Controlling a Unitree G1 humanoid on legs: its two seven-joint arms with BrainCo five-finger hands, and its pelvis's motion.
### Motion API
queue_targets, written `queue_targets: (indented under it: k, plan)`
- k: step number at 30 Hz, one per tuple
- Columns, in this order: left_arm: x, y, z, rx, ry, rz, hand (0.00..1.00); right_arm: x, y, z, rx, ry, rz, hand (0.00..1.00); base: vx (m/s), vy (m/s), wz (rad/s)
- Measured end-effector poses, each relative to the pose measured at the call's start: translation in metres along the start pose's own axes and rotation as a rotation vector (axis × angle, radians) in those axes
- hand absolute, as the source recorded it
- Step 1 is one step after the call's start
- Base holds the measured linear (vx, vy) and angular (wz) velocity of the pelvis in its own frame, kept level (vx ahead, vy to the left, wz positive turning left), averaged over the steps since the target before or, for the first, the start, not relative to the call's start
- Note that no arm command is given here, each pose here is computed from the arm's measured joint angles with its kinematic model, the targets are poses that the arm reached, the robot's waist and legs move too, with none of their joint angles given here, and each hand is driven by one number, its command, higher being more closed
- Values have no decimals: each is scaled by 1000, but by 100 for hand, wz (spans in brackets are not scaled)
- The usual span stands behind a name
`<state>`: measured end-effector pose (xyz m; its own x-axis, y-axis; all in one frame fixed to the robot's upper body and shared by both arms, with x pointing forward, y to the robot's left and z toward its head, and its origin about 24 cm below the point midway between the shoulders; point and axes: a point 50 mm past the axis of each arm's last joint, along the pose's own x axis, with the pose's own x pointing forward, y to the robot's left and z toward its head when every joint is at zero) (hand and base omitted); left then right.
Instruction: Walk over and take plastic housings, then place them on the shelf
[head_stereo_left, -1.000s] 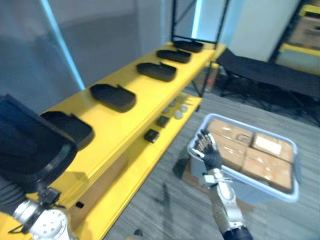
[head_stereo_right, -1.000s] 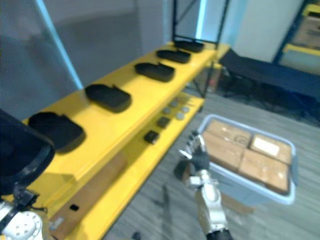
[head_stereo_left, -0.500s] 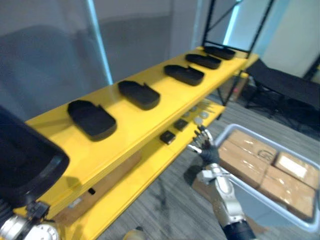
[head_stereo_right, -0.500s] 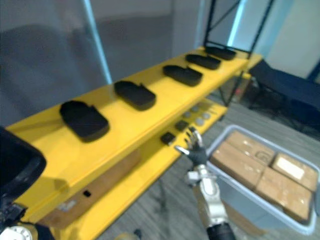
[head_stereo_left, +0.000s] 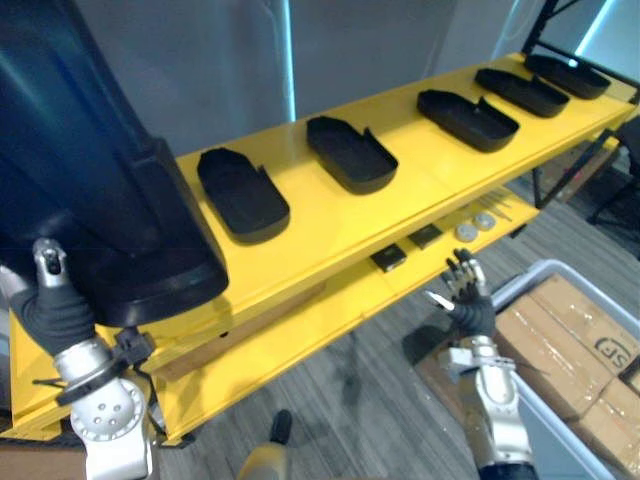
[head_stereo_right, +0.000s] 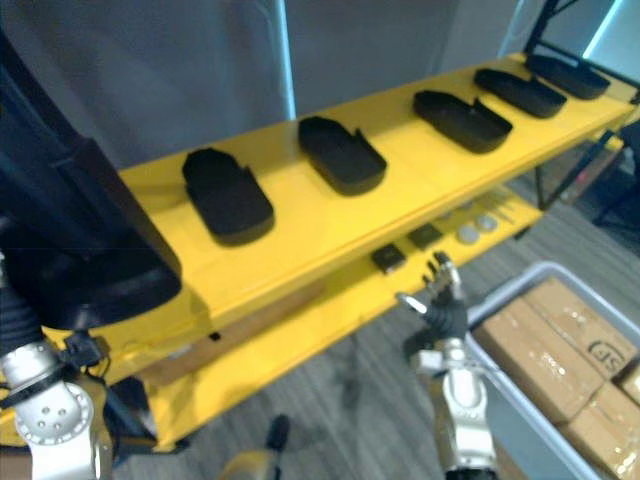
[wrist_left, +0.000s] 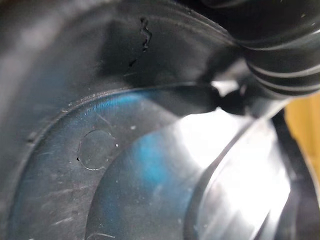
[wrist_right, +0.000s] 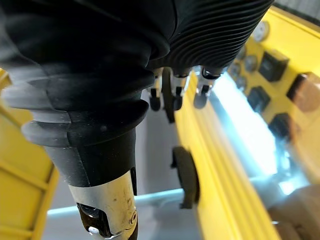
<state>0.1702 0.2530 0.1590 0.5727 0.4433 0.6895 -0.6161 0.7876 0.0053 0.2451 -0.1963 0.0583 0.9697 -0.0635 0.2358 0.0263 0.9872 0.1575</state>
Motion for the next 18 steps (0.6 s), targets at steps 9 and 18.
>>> queue_targets:
  k: [9,18]
  plan:
    - [-17,10,-12,52,94,15,100,0,0,7,17,-69,-16,0,-123,-13,-3]
    - [17,9,3,67,-94,2,100,4,11,18,6,-148,37,0,115,71,10]
